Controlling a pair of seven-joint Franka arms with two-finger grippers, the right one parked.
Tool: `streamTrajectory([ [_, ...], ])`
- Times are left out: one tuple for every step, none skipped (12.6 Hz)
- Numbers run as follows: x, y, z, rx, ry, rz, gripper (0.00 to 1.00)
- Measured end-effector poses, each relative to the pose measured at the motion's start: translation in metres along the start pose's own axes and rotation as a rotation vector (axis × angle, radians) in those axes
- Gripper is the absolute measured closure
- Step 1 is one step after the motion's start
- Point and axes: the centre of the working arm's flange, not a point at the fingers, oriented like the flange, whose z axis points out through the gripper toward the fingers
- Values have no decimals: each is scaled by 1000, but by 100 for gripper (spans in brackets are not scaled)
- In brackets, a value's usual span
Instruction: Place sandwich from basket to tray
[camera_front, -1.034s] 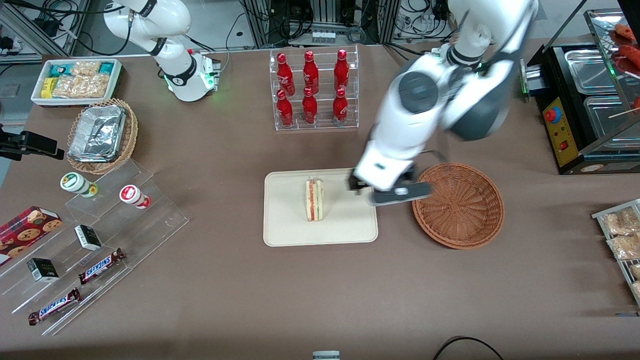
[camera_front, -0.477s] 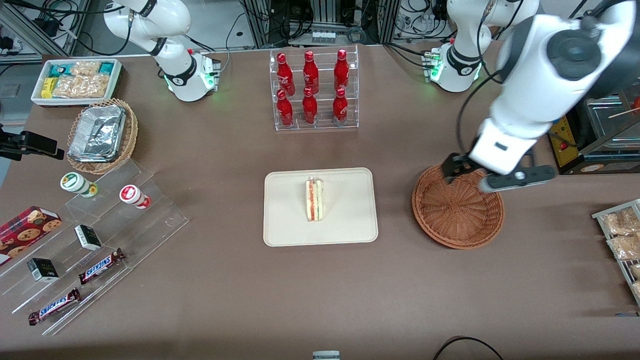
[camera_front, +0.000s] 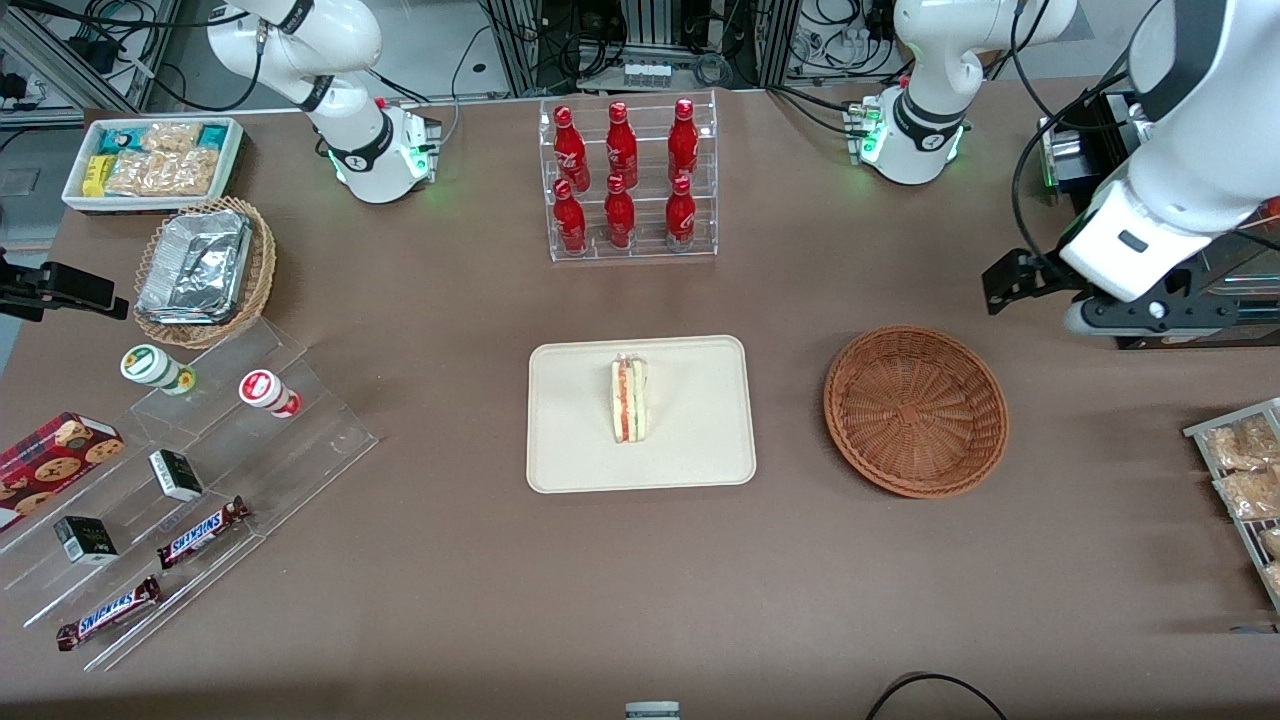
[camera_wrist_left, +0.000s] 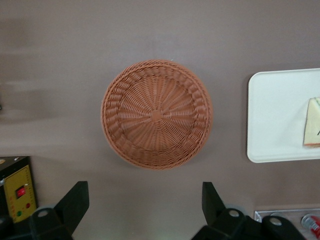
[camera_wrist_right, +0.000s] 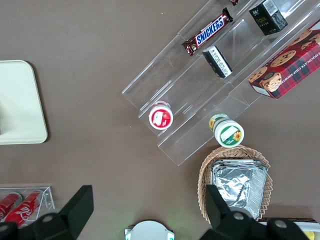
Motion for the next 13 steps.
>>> streamTrajectory([
  [1, -12, -1, -2, 2, 2, 0],
  [2, -25, -5, -4, 8, -3, 0],
  [2, -35, -10, -7, 15, -8, 0],
  [2, -39, -17, -9, 15, -13, 0],
  [1, -39, -22, -8, 13, -14, 0],
  [2, -37, -24, -8, 11, -11, 0],
  [3, -34, -23, -8, 10, -7, 0],
  [4, -33, -23, -7, 10, -4, 0],
  [5, -34, -23, -1, 11, -4, 0],
  [5, -35, -24, 8, 14, 0, 0],
  [5, -36, -26, 12, 18, 11, 0],
  [5, -37, -28, 13, 22, 20, 0],
  [5, -37, -30, 13, 24, 21, 0],
])
